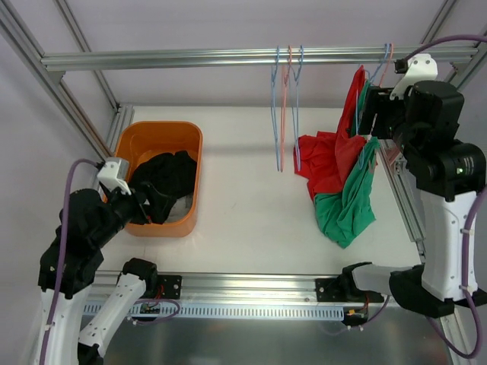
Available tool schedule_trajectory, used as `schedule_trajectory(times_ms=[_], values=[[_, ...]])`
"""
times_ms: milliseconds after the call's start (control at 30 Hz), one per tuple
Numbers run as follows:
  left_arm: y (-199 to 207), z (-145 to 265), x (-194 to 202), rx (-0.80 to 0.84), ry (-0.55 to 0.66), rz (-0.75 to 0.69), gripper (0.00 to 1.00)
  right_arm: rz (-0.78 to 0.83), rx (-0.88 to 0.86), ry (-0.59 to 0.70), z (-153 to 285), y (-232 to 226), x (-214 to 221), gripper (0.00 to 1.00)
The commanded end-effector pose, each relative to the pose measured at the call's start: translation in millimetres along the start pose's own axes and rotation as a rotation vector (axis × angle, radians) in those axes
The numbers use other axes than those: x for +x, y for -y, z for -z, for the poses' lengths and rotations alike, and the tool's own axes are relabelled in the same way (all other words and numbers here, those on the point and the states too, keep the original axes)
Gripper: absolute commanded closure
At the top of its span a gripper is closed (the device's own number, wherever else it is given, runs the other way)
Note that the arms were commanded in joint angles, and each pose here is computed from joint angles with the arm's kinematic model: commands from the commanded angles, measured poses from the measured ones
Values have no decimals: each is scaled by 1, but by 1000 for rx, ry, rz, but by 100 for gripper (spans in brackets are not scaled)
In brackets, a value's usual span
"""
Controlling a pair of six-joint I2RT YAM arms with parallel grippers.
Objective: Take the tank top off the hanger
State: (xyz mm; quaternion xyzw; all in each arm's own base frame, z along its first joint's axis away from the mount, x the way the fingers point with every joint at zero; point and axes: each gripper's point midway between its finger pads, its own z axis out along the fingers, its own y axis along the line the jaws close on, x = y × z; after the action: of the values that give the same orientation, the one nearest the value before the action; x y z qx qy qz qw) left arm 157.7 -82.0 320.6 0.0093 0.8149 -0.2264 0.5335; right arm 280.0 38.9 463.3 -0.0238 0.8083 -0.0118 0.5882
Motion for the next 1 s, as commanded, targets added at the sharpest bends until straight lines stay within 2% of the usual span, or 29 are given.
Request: schedule_trajectory(times_ms=[0, 67, 200, 467, 700, 900, 933, 967], values=[[3, -7, 42, 85, -102, -28, 1, 45, 35, -16, -9, 13, -7, 32], [-1, -1, 43, 72, -43, -25, 1, 55, 22, -47, -25, 9, -4, 37], [-19, -6, 50, -8, -20, 5, 1, 63, 17, -64, -44, 6, -2, 48], [-16, -21, 65, 14, -108, 52, 1, 50, 75, -115, -75, 11, 15, 55], [-13, -20, 65, 35, -101, 49, 1, 42, 73, -145, -94, 7, 31, 58], [-11, -19, 64, 42, -94, 47, 1, -13, 58, -123, -102, 2, 32, 74], [-12, -19, 65, 42, -96, 47, 1, -24, 57, -109, -103, 1, 29, 83], [-11, -19, 64, 43, -93, 46, 1, -43, 50, -99, -102, -1, 28, 84]])
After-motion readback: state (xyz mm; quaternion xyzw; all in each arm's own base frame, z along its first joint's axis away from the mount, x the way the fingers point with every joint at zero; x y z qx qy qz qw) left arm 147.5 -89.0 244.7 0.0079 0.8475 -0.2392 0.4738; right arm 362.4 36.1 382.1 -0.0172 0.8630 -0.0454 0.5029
